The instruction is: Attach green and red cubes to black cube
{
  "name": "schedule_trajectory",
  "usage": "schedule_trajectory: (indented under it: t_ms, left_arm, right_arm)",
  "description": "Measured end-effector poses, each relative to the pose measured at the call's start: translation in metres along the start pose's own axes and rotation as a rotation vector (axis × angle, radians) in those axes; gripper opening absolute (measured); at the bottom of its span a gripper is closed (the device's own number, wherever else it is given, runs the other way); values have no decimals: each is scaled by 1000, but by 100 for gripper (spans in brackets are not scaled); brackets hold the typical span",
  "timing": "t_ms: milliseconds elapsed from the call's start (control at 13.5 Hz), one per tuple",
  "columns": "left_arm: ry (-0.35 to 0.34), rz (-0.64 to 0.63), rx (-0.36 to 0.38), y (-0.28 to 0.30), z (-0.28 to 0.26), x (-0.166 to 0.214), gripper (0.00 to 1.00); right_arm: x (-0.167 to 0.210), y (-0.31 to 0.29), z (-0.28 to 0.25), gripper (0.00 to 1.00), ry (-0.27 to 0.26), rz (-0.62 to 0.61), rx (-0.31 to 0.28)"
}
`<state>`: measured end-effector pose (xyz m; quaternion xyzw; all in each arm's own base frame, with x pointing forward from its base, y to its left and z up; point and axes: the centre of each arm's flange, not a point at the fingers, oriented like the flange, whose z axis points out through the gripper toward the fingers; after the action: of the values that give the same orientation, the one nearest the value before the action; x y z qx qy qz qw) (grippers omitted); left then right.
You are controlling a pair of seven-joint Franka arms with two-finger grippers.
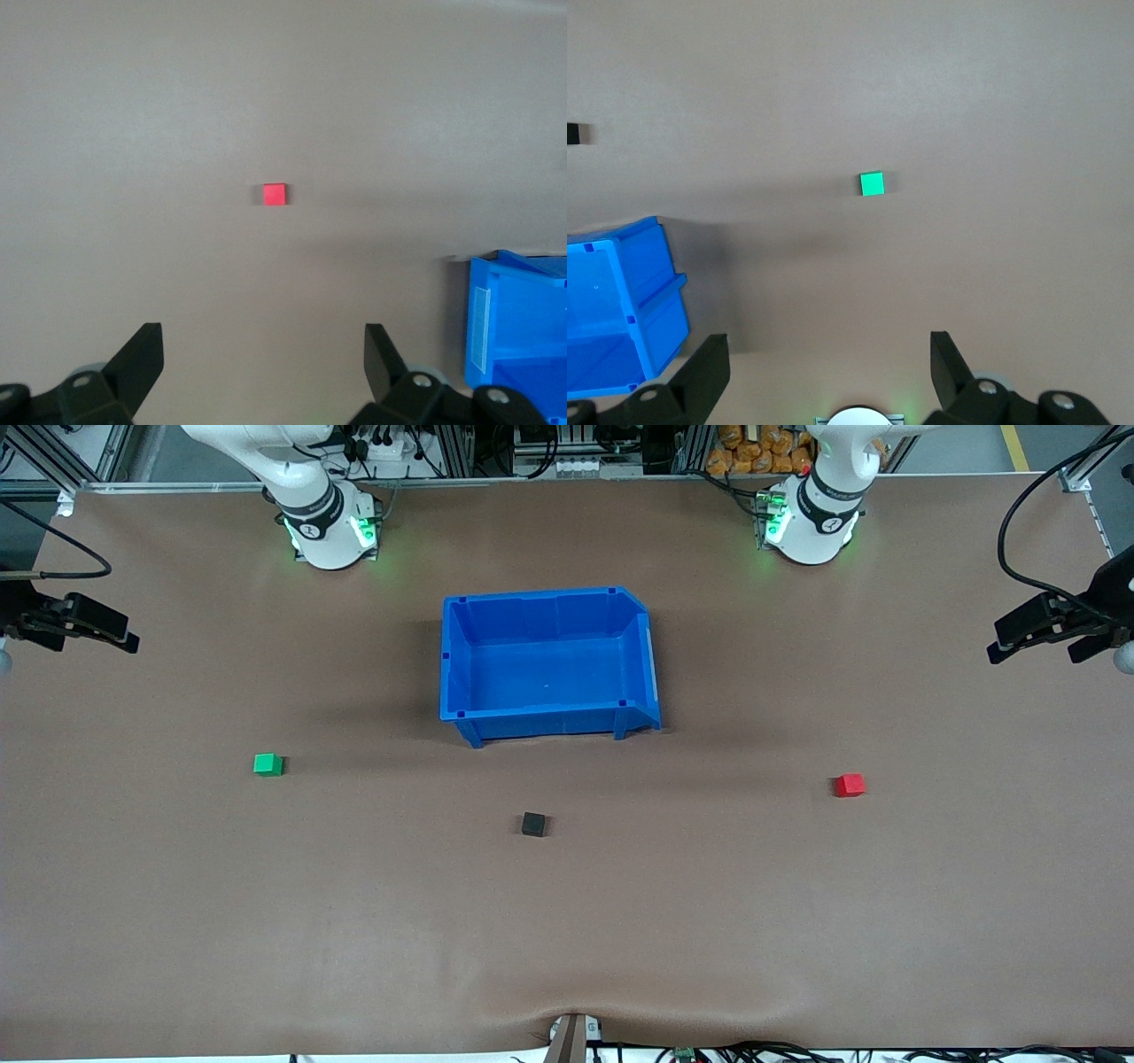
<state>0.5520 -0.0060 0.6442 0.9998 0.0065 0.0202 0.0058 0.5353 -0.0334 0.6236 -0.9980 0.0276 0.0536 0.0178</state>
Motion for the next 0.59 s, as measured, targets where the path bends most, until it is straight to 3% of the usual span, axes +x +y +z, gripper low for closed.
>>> schedule_trajectory:
  t_ms: [592]
  left_arm:
    - [-1, 0, 0, 0, 0, 0, 100]
  right_arm:
    - [1, 0, 0, 100, 4, 0, 0]
